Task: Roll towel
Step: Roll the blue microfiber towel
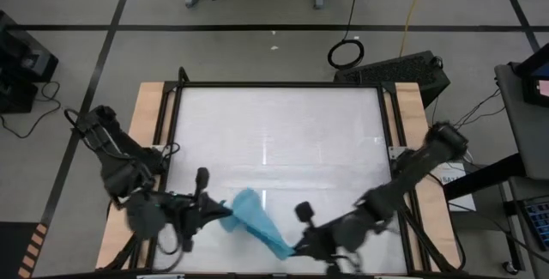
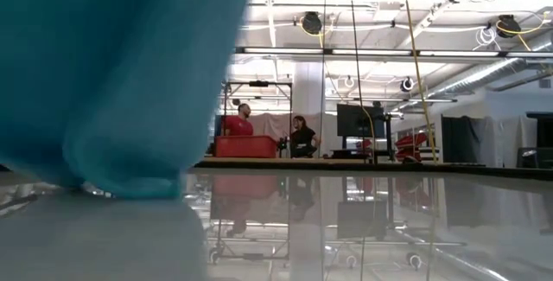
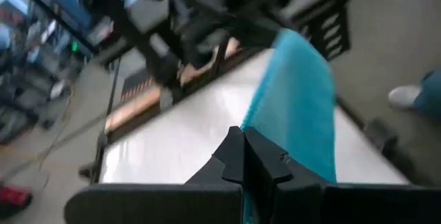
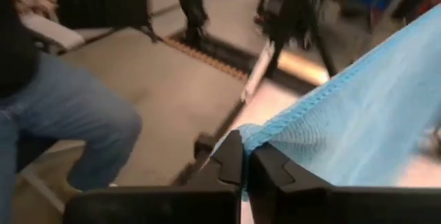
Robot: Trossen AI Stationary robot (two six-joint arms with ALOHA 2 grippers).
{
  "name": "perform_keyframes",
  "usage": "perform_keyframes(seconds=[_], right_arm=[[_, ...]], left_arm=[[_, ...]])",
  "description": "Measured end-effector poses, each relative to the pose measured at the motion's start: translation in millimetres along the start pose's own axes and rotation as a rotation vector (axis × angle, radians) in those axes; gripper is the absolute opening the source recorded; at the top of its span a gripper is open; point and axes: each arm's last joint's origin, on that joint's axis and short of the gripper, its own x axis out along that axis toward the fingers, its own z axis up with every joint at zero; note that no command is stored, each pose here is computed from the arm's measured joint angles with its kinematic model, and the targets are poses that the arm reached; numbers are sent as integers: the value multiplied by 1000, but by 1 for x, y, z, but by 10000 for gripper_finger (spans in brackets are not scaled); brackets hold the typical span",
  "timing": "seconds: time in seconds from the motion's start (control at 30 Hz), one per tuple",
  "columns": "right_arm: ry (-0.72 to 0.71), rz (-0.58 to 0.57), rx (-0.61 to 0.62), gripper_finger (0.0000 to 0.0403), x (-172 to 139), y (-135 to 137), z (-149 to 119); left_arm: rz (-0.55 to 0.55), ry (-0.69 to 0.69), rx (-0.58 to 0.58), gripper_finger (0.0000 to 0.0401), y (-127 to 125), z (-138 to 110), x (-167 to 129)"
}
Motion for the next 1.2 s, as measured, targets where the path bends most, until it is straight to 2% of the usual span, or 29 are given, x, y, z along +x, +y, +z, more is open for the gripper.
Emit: perform_keyframes(seconds=[0.13, 0.23, 0.3, 0.4, 0.57, 0.77, 1.0, 1.2], right_arm=[[-75, -16, -53, 1, -50, 0, 46], [-57, -77, -76, 0, -77, -7, 68], [4, -123, -80, 0, -87, -13, 73], [118, -162, -45, 0, -89, -26, 67], [347, -254, 71, 0, -76, -55, 30], [534, -377, 142, 0, -51, -90, -29], [654, -537, 156, 0, -37, -126, -93], [730, -613, 149, 0, -37, -148, -132]], left_arm=[[-28, -168, 26, 1, 2, 30, -27], [-4, -235, 67, 1, 5, 42, -41], [53, -211, 90, 1, 7, 42, -42], [124, -87, 118, 1, 12, 29, -32], [188, 242, 122, 1, 20, -6, 10], [260, 599, 180, 1, 28, -46, 67], [263, 859, 300, 1, 33, -84, 131], [267, 1007, 307, 1, 51, -115, 170]])
